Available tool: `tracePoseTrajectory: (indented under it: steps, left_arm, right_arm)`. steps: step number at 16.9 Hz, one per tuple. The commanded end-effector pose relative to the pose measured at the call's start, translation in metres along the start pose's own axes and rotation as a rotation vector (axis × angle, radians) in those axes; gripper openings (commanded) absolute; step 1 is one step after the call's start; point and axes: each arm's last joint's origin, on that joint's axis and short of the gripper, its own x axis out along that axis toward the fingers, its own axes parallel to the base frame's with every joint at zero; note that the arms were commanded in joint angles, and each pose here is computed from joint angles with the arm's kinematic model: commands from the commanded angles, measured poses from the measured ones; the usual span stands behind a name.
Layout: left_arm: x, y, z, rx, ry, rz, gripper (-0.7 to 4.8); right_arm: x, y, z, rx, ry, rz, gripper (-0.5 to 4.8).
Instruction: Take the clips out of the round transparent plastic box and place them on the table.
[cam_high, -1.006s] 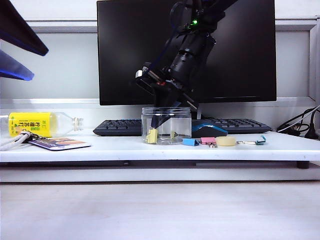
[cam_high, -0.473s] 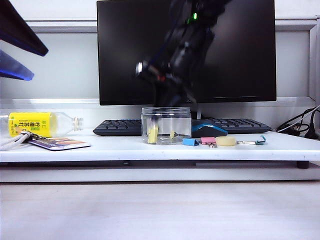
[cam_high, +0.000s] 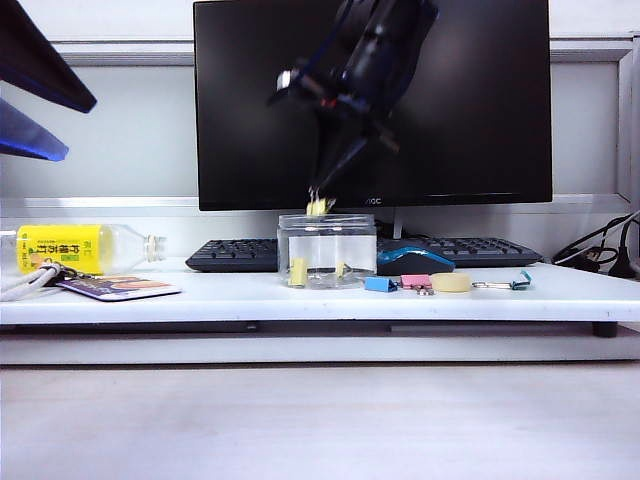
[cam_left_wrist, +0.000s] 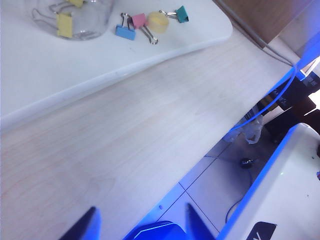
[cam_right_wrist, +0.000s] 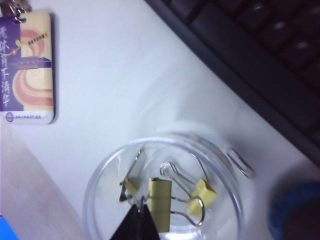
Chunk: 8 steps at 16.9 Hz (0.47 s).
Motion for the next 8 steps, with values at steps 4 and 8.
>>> tracePoseTrajectory:
  steps: [4, 8]
  left_arm:
    - [-0.001, -0.001, 0.002, 0.015, -0.013, -0.006, 2.29]
    - [-0.001, -0.001, 0.002, 0.014, -0.012, -0.006, 2.29]
  right_arm:
    - [-0.043, 0.013, -0.001, -0.062, -0.056, -0.155, -0.05]
    - [-0.064, 0.016, -0.005, -0.061, -0.09, -0.171, -0.05]
